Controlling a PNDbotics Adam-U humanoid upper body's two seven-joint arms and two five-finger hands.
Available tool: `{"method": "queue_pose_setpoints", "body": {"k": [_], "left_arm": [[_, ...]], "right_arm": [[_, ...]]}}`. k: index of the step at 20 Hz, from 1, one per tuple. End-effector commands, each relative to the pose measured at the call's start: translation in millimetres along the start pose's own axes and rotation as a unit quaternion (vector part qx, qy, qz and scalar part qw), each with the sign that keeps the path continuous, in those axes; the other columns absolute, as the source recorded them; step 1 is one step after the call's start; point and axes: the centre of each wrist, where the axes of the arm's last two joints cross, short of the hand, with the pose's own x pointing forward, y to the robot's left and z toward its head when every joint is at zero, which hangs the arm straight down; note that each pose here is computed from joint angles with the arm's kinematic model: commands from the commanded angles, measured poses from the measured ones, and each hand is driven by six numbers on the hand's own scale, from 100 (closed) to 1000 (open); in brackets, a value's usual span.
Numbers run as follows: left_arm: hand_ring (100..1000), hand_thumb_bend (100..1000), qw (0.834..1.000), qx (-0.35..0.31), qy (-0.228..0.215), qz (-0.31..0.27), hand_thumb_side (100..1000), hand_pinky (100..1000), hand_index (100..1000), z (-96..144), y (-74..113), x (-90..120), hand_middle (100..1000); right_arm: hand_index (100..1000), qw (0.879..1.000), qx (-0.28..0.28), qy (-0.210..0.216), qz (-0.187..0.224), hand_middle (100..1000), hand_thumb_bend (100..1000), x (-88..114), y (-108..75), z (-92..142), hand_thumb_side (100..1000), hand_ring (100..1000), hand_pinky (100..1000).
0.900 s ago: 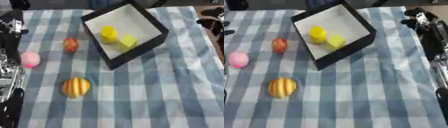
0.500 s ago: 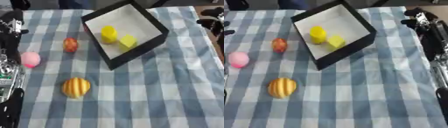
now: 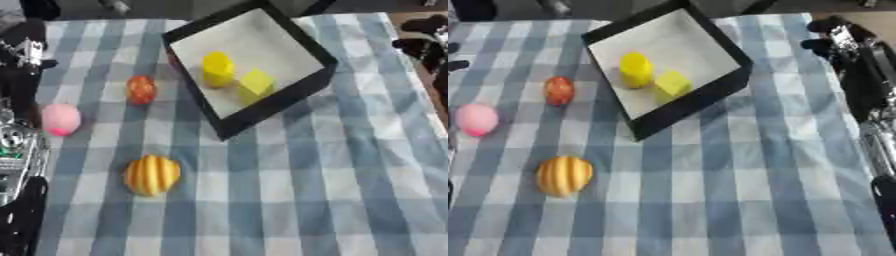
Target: Pick up objects on the table and place them in the box.
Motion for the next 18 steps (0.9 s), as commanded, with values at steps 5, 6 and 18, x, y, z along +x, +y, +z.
{"method": "queue_pose_setpoints", "body": {"k": [5, 6, 18], "left_arm": [[715, 607, 0.999, 0.001, -0.032, -0.014, 536, 612, 769, -12, 4.7, 17, 712], [715, 607, 0.999, -0.001, -0.034, -0.022, 535, 612, 769, -14, 6.7, 18, 712], [767, 628, 0.965, -0.106, -0.068, -0.231, 532, 656, 812, -52, 30.2, 50, 760]], "right_arm": [[755, 1.000, -0.003, -0.023, 0.006, 794, 100, 13, -4.3, -7, 720, 777, 923], [755, 1.000, -0.003, -0.024, 0.007, 794, 100, 13, -4.9, -7, 720, 778, 923], [768, 0.998, -0.002, -0.025, 0.050, 806, 100, 19, -21.5, -4, 722, 789, 923]]}}
